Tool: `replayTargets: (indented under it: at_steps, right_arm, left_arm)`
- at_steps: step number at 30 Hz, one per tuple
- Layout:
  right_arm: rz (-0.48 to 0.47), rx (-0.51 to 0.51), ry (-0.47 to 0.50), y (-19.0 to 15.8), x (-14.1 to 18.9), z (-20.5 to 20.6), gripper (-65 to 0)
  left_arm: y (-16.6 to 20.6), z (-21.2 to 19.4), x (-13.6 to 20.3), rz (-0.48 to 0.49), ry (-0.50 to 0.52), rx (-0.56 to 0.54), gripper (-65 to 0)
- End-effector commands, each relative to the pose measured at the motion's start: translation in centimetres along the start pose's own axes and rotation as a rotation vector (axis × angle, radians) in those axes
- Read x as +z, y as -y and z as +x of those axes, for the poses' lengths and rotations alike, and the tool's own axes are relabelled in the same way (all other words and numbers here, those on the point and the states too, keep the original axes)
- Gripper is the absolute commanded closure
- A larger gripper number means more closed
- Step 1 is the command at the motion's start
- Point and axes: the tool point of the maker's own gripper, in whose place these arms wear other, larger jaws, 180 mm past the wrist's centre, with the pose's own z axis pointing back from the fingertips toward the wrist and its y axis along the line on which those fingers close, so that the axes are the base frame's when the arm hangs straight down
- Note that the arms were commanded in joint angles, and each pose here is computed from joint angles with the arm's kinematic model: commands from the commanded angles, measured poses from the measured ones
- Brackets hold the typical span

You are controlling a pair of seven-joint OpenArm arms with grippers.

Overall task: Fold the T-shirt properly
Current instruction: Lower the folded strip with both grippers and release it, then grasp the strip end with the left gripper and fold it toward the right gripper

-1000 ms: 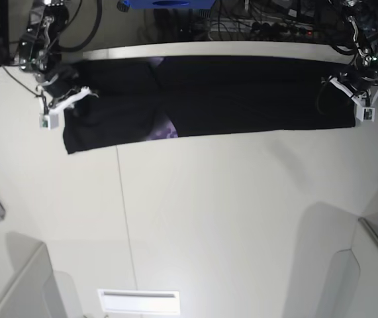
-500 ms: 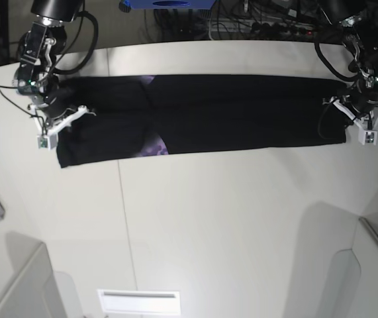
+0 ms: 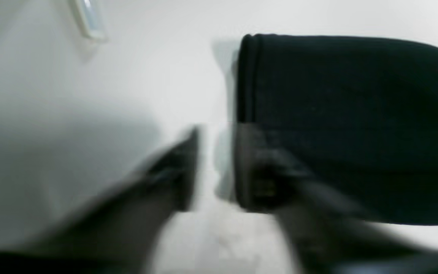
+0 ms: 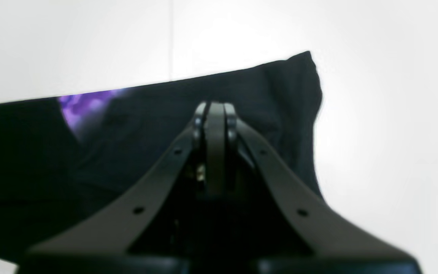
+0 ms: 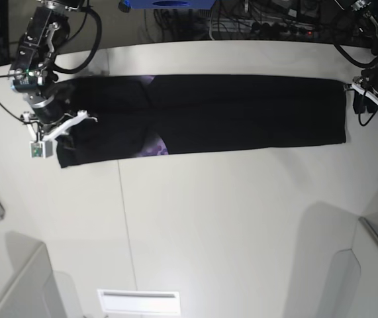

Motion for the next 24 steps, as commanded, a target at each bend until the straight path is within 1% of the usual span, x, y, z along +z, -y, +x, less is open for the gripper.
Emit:
replayTargets:
  at_steps: [1,3,4,9,13,16,18,20,21,23,24]
  right_arm:
    - [0.004,0.006,0.049,-0.1,0.2,1.4,0.0]
    - [0.005,0.005,0.049,-0.1,0.2,1.4,0.0]
    - [0.005,0.004,0.048,-0.1,0.2,1.3,0.0]
    - [0.004,0.004,0.035,-0.1,0.3,0.8,0.0]
    - [0.003,0.003,0.025,0.0,0.5,0.3,0.0]
    - [0.002,0.004,0.021,0.0,0.6,0.1,0.0]
    - [0.002,0.003,0.014,0.0,0.6,-0.2,0.0]
    - [0.001,0.003,0.006,0.0,0.7,-0.5,0.0]
    - [0.001,0.003,0.004,0.0,0.8,-0.6,0.0]
    - [0.0,0.003,0.001,0.0,0.8,-0.7,0.0]
    - [0.0,0.002,-0.003,0.0,0.8,-0.9,0.0]
  left_arm:
    - [-0.4,0.8,0.3,0.001,0.03,-0.01,-34.9]
    - [-0.4,0.1,-0.2,-0.009,0.012,0.01,-46.1]
    - [-0.4,-0.3,-0.5,-0.013,0.002,0.025,-48.7]
    - [-0.3,-1.8,-2.6,-0.047,-0.036,0.107,-47.7]
    - [1.9,-2.7,-4.5,-0.117,-0.085,0.096,-47.7]
    - [3.5,-2.5,-5.3,-0.153,-0.06,0.077,-46.7]
    - [4.3,-2.5,-5.5,-0.171,-0.054,0.066,-39.0]
    - [4.4,-3.8,-5.8,-0.179,-0.085,0.084,-23.5]
    - [4.3,-4.0,-6.0,-0.18,-0.091,0.093,-14.3]
    - [4.1,-4.1,-6.2,-0.179,-0.095,0.102,0.0]
    - [4.1,-4.2,-6.2,-0.178,-0.094,0.104,0.0]
